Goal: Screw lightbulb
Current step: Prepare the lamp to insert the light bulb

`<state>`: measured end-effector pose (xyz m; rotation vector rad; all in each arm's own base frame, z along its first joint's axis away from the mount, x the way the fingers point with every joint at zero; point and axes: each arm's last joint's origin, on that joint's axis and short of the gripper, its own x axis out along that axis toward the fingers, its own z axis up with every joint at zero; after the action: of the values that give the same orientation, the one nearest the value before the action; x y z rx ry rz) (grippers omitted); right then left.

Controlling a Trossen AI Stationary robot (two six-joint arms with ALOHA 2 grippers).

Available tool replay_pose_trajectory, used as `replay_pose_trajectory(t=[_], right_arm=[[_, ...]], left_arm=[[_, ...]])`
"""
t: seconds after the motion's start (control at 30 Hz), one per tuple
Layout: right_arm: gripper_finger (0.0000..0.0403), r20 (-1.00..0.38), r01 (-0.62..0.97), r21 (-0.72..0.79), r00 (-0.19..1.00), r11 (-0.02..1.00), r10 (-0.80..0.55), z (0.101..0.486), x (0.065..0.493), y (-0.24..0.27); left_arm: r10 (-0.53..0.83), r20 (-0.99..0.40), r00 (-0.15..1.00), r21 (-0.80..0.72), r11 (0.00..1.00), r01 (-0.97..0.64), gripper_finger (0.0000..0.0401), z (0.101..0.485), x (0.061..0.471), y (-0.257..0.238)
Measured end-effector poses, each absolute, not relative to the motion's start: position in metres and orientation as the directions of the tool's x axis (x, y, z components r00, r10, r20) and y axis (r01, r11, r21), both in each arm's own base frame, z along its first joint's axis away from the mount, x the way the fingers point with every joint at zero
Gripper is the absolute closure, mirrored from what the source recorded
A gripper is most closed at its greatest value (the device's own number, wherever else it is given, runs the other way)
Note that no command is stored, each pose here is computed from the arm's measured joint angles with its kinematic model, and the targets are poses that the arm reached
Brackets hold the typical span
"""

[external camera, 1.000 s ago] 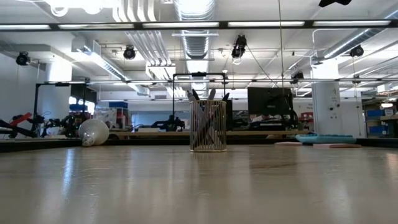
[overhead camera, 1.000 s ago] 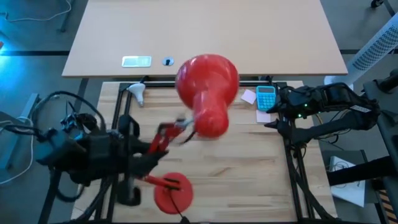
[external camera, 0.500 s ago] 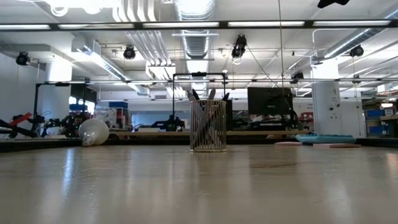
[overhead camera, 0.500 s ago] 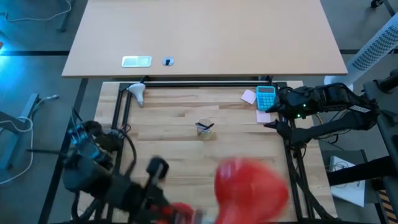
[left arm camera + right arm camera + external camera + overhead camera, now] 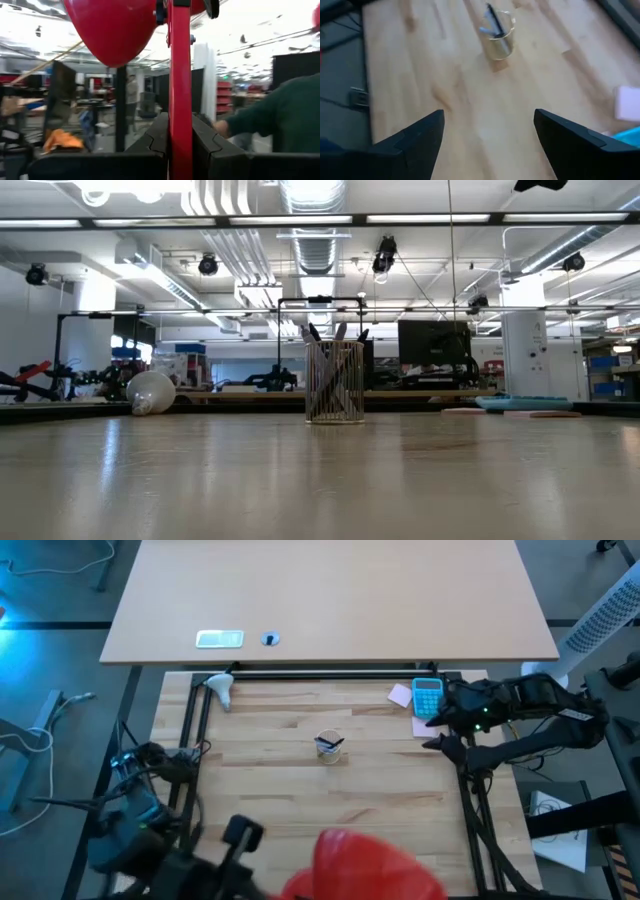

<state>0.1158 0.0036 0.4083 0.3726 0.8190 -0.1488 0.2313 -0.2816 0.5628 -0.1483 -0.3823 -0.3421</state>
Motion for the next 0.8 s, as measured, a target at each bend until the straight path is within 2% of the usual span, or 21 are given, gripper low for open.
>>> replay_pose_trajectory(t=[0.13, 0.33, 0.47, 0.6, 0.8], right_arm=[[0.0101, -0.721, 0.314, 0.347, 0.692, 0.884, 0.037, 0.41, 0.109, 0.005], [0.0095, -0.688, 0.341, 0.464, 0.72, 0.817, 0.09, 0.418, 0.107, 0.01], [0.0102, -0.6, 0.286, 0.54, 0.79, 0.792, 0.123, 0.429, 0.115, 0.015], [0.0107, -0.513, 0.22, 0.585, 0.846, 0.78, 0.146, 0.437, 0.127, 0.02], [0.0103, -0.516, 0.187, 0.578, 0.838, 0.794, 0.178, 0.436, 0.137, 0.029]], left_arm=[[-0.302, 0.394, 0.868, -0.111, 0.922, 0.371, 0.0375, 0.571, 0.201, -0.289], [-0.046, 0.26, 0.965, -0.177, 0.98, 0.095, 0.0375, 0.569, 0.176, -0.295], [0.158, 0.151, 0.976, -0.152, 0.979, -0.135, 0.0375, 0.566, 0.176, -0.285], [0.321, 0.083, 0.944, -0.109, 0.944, -0.311, 0.0375, 0.559, 0.194, -0.272], [0.561, 0.001, 0.828, -0.033, 0.827, -0.561, 0.0375, 0.543, 0.212, -0.258]])
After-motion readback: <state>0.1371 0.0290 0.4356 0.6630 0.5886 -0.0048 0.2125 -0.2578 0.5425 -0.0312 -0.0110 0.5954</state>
